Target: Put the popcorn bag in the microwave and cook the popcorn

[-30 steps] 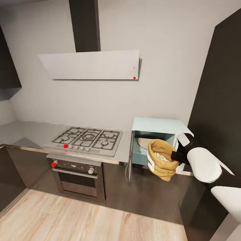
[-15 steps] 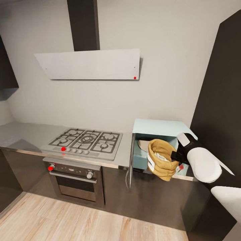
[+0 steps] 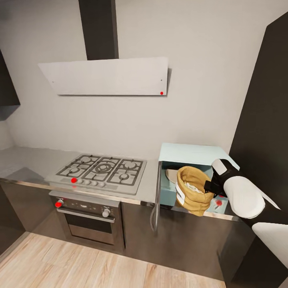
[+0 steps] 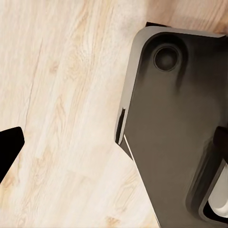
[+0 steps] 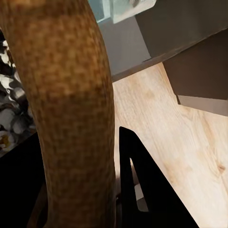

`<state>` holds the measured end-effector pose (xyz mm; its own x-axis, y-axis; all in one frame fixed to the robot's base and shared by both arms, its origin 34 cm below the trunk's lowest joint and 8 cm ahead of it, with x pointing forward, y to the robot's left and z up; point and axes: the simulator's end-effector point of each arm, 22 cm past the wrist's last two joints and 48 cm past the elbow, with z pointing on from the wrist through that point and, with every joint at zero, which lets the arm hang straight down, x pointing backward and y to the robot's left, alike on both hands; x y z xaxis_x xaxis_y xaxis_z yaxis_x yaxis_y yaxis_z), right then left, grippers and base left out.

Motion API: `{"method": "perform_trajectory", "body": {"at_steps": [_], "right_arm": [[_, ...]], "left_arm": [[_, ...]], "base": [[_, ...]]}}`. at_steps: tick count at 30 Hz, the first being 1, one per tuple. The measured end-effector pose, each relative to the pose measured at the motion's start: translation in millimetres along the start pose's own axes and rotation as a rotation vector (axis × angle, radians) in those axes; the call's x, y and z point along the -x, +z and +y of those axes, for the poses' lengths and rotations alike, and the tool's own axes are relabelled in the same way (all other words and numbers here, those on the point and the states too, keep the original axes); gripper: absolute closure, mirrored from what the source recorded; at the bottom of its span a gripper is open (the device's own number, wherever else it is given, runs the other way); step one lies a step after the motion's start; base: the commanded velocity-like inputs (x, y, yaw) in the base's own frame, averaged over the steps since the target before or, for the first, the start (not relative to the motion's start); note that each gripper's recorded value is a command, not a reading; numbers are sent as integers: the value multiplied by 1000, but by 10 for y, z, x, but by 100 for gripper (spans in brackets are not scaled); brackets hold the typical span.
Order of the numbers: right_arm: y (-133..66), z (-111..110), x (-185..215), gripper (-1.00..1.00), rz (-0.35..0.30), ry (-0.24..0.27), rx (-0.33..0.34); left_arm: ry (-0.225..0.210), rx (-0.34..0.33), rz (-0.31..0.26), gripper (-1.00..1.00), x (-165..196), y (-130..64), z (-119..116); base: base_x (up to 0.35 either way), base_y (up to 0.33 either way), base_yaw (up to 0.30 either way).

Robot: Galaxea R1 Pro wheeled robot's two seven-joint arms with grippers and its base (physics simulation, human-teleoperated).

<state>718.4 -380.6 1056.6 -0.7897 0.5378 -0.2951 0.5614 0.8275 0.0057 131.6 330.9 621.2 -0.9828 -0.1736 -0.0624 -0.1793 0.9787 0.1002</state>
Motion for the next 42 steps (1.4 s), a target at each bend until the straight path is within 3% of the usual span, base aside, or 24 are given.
{"method": "perform_trajectory", "body": {"at_steps": [8, 23, 42], "right_arm": [[51, -129, -8, 100, 17, 4, -12], [46, -130, 2, 100, 15, 9, -8], [47, -131, -1, 100, 17, 9, -8]], "left_arm": [[2, -17, 2, -100, -21, -2, -133], [-1, -21, 2, -100, -27, -4, -166], [-2, -21, 3, -100, -28, -4, -166]], "base": [[0, 0, 0], [8, 67, -5], [17, 83, -238]]}}
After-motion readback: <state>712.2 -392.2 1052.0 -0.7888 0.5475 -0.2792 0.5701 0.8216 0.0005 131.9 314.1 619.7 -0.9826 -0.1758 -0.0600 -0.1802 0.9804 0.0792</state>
